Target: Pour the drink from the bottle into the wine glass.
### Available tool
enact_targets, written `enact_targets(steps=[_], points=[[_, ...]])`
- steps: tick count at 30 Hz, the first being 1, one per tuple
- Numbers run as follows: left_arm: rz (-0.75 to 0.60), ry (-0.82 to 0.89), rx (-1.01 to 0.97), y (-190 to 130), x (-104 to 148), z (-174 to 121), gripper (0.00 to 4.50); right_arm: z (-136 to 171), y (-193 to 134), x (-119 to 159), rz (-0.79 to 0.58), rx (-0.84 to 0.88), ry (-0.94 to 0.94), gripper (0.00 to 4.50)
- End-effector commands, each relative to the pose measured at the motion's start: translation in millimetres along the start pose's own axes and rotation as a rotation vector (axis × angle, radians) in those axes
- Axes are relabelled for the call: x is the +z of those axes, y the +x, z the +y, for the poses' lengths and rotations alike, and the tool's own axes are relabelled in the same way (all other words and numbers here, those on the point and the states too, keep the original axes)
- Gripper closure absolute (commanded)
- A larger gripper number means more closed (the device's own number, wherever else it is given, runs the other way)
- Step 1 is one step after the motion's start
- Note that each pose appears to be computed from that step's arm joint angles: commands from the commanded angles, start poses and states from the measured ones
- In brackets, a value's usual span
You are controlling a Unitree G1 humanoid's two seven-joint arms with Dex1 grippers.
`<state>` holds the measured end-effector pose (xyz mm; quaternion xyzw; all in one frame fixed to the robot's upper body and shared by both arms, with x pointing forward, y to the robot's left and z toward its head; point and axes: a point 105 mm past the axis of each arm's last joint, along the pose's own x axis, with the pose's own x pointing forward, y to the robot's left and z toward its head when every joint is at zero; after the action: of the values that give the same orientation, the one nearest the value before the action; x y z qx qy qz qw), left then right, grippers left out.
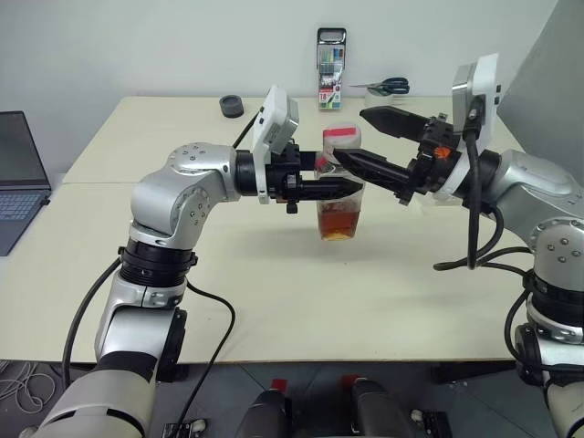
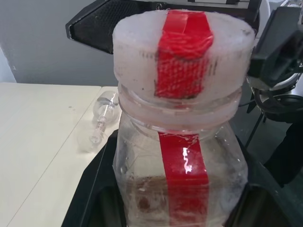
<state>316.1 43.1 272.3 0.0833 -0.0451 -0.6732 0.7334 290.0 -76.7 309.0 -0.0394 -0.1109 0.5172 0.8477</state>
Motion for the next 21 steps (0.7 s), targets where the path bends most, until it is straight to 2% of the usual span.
enact_targets(steps=[1,16,19,21], points=[[-0.035,0.067,-0.010,-2.0,15.9,-5.0,2.53,9.7,-4.2,14.8,-0.051,0.042,-0.009,0.03],[-0.029,0.070,-0.011,-1.4,16.1,-4.4,2.53,14.8,14.0,19.7,-0.100,0.066,0.013,0.03],[-0.028,0.068,-0.007,-2.0,16.4,-3.4,2.53,15.3,15.3,18.5,-0.099,0.068,0.011,0.65],[-0.028,0.068,-0.005,-1.9,17.0,-2.7,2.53,16.1,15.9,17.8,-0.096,0.072,0.006,1.28]])
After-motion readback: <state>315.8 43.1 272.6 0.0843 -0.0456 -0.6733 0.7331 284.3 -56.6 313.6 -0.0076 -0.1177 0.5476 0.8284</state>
